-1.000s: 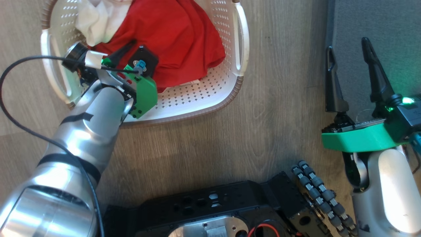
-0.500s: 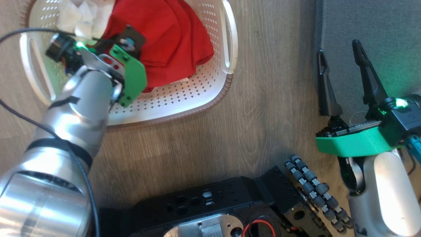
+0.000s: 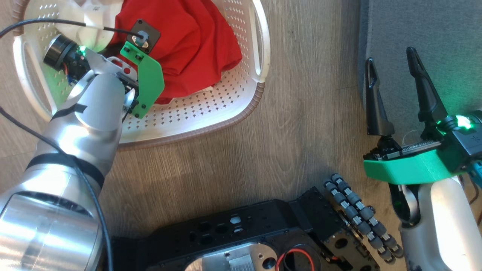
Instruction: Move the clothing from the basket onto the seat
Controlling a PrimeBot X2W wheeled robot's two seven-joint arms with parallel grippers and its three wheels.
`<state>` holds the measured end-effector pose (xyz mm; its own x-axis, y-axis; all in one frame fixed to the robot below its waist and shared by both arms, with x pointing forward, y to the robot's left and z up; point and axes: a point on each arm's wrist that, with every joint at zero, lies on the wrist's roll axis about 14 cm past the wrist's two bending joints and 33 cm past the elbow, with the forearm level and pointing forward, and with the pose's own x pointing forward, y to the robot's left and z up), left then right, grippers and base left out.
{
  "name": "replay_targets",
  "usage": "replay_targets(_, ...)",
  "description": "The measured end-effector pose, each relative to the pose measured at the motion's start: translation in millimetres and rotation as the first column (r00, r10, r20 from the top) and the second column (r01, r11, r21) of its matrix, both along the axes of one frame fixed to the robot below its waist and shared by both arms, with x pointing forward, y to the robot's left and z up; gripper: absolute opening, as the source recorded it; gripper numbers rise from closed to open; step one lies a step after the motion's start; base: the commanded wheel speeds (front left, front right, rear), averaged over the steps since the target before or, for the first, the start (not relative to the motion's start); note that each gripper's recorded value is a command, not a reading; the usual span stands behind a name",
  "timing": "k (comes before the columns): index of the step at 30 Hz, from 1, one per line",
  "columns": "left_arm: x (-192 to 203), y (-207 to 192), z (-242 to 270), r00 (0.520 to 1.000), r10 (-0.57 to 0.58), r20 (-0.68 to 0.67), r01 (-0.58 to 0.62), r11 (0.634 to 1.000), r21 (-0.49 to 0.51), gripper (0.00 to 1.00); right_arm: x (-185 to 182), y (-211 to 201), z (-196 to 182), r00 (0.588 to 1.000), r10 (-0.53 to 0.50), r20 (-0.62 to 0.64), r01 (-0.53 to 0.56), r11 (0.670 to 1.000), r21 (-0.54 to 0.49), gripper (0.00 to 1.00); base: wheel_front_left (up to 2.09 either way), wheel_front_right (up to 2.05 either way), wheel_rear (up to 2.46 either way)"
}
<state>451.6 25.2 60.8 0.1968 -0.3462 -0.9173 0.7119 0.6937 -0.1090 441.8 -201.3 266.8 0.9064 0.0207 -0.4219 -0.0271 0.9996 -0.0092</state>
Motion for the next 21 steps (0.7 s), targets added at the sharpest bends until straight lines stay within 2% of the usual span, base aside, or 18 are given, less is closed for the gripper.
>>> replay_targets(1, 0, 1, -1, 1.0, 0.0, -0.006, 0.0, 1.0, 0.008, 1.0, 0, 0, 0, 1.0, 0.0, -0.001, 0.0, 1.0, -0.001, 1.0, 0.0, 0.0, 0.0)
replay_targets(3, 0, 0, -2, 1.0, -0.005, -0.01, 0.005, 1.0, 0.012, 0.0, -1, 0, -1, 1.0, -0.001, -0.002, 0.001, 1.0, -0.002, 1.0, 0.0, 0.0, 0.0)
replay_targets(16, 6, 3, 0, 1.0, -0.01, 0.011, 0.01, 1.0, 0.024, 0.0, -1, -2, 4, 1.0, -0.012, 0.004, 0.012, 1.0, 0.008, 1.0, 0.0, 0.0, 0.0)
replay_targets(21, 13, 3, 7, 0.999, 0.021, 0.031, -0.021, 1.0, 0.011, 0.0, 1, -2, 9, 1.0, -0.013, 0.015, 0.013, 1.0, 0.015, 1.0, 0.0, 0.0, 0.0)
